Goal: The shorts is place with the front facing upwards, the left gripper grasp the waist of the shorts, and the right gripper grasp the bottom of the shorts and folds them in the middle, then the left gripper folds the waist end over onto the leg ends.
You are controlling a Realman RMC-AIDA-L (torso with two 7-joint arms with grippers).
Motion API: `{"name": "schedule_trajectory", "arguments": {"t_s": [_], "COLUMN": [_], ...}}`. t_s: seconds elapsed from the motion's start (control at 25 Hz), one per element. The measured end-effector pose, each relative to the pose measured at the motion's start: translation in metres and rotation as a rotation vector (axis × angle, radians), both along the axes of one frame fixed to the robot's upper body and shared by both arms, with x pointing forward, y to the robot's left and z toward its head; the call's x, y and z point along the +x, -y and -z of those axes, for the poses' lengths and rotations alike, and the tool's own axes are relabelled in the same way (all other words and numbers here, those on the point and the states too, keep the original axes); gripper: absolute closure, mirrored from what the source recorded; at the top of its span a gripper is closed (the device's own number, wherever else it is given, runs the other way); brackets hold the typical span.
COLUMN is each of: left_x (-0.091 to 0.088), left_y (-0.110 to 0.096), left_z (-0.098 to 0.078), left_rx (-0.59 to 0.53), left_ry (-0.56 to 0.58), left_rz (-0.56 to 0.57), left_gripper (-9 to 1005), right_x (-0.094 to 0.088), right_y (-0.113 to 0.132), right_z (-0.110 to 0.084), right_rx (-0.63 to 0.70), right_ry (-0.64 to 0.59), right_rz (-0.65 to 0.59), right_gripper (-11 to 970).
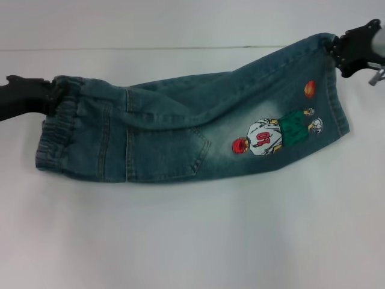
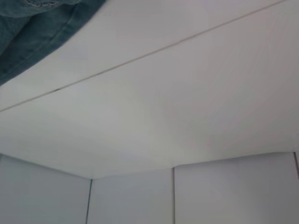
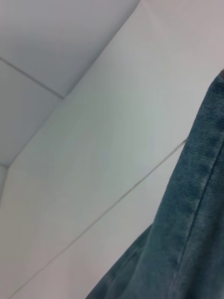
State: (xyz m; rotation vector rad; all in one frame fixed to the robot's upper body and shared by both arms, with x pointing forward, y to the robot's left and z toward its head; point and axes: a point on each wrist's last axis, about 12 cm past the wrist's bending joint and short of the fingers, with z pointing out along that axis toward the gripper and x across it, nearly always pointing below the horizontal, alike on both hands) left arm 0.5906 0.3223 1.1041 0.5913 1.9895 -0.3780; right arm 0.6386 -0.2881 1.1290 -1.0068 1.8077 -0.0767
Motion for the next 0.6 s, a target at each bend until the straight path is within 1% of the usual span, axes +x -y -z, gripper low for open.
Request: {"name": "schedule_trajectory", "arguments": {"t_s": [0.12, 0.28, 0.48, 0.6], "left_x": [0.009, 0.016, 0.023, 0.024], "left_y": [0.005, 0.008, 0.009, 0.011], "left_z": [0.003, 0.006, 0.009, 0.010], "left_rx": [0.033, 0.061, 0.109, 0.116], "left_ry": [0.008, 0.011, 0.016, 0.018], "left_rz": [-0.029, -0.063, -0.095, -0.101], "left_gripper": [884, 882, 880, 879], "right_x": [0.009, 0.018, 0.024, 0.026], "right_y": [-0.009, -0.016, -0.025, -0.027], "right_z": [0.008, 0.016, 0.014, 0.014], "right_rx": [-0.039, -0.090, -0.095, -0.092], "right_ry": [0.007, 0.025, 0.038, 0.039], "right_rz": [0.031, 0.064, 0.050, 0.046], "right_gripper": [812, 804, 794, 788]}}
